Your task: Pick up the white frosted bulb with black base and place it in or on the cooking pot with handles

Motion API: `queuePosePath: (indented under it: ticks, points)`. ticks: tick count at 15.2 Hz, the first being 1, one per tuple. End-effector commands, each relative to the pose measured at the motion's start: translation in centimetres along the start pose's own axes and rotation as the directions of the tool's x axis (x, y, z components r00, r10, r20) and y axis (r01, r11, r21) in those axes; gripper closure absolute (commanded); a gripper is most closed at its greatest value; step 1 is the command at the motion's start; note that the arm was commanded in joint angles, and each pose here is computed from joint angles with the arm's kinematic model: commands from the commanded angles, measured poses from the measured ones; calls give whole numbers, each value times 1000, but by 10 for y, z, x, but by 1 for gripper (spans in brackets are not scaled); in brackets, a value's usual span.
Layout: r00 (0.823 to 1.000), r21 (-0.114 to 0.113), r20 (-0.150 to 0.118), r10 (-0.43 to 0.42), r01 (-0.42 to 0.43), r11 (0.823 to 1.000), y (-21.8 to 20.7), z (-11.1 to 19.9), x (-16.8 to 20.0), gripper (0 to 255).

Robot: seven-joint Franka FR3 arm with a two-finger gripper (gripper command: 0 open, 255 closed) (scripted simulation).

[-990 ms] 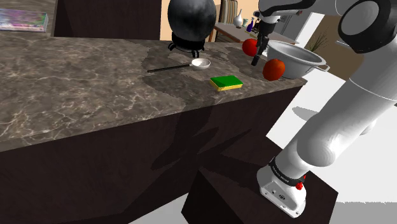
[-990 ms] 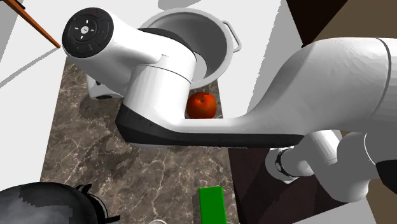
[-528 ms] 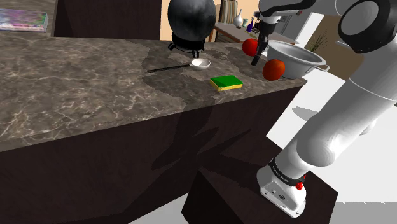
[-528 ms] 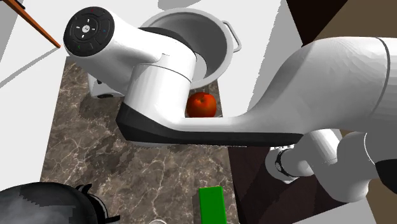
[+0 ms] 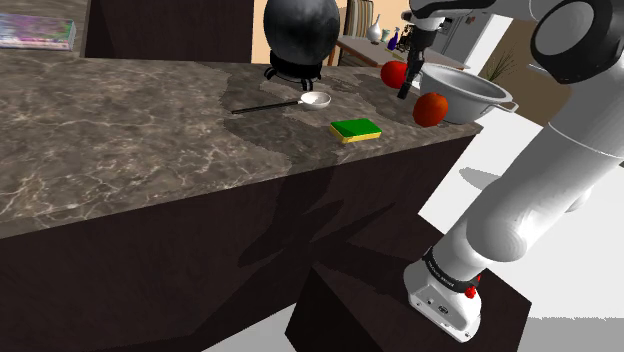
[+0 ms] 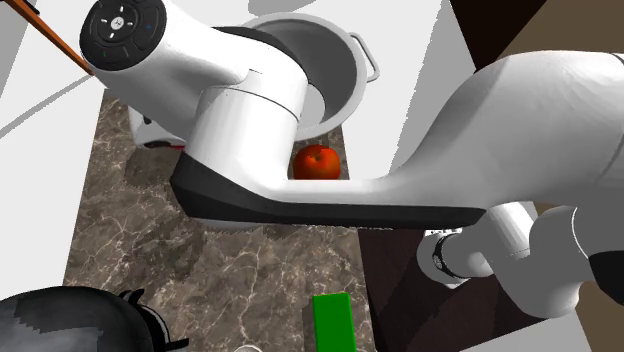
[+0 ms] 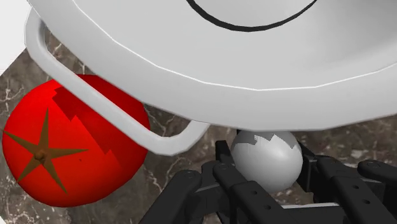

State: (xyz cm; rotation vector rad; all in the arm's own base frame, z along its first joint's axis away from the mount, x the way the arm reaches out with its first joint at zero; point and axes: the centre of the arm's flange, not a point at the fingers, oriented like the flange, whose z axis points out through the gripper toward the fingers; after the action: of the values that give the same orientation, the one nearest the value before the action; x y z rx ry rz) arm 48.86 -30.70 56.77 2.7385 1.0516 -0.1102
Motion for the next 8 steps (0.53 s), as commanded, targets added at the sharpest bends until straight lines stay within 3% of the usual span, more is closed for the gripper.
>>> queuePosePath:
  ticks: [1, 8]
  points:
    - [1000, 0, 0, 0, 0, 1000, 2, -10, -1, 255]
    - [1000, 0, 0, 0, 0, 1000, 8, -46, -7, 255]
